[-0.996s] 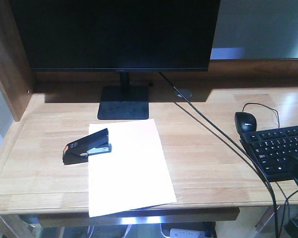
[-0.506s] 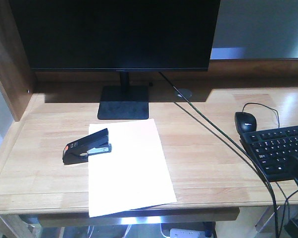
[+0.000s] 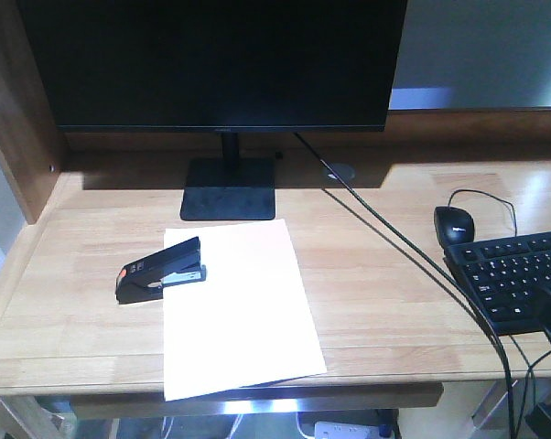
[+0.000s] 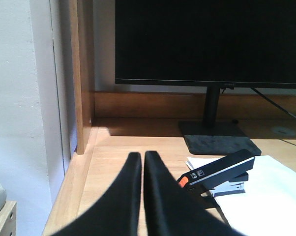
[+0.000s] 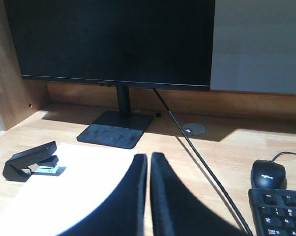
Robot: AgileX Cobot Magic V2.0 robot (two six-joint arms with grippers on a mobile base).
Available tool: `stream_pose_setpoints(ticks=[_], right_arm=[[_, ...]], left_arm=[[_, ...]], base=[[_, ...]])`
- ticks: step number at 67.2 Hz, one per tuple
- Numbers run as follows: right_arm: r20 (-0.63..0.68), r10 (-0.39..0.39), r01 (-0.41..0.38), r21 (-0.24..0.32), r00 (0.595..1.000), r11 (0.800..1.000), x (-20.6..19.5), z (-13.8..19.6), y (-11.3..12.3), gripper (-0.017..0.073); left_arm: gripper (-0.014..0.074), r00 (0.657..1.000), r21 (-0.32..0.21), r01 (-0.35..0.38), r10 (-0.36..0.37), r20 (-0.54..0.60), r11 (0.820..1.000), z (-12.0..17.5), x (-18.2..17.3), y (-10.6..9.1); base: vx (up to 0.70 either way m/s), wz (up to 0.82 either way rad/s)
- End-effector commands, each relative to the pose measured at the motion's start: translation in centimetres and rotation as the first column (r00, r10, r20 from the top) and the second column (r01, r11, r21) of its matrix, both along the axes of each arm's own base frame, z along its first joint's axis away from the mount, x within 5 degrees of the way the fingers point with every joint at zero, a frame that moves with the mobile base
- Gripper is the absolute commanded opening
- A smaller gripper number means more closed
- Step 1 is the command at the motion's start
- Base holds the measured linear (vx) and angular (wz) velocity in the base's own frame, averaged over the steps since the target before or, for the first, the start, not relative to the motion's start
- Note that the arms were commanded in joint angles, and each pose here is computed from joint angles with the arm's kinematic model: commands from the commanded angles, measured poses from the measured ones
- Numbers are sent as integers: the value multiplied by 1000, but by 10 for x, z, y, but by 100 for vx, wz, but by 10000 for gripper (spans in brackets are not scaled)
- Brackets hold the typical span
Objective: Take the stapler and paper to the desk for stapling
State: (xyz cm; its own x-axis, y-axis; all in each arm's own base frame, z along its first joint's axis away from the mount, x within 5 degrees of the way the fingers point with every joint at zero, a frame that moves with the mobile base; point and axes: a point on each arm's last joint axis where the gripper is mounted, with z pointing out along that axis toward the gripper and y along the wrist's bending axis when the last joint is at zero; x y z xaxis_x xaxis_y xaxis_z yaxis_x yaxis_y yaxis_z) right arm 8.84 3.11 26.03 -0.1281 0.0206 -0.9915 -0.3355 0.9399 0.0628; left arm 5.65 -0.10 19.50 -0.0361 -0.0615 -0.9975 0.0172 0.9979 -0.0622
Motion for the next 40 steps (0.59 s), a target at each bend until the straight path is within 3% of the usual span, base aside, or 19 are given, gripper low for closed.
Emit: stream_pose_setpoints(ticks=[1, 40], right_arm=[[28, -34, 35, -17, 999, 999, 2, 9, -3, -9], [28, -34, 35, -17, 999, 999, 2, 9, -3, -9]], left_arm=[[-6, 998, -14, 2, -1, 56, 1000, -2, 0, 0], [-6, 998, -14, 2, -1, 56, 1000, -2, 0, 0]], base=[[0, 0], [0, 0]])
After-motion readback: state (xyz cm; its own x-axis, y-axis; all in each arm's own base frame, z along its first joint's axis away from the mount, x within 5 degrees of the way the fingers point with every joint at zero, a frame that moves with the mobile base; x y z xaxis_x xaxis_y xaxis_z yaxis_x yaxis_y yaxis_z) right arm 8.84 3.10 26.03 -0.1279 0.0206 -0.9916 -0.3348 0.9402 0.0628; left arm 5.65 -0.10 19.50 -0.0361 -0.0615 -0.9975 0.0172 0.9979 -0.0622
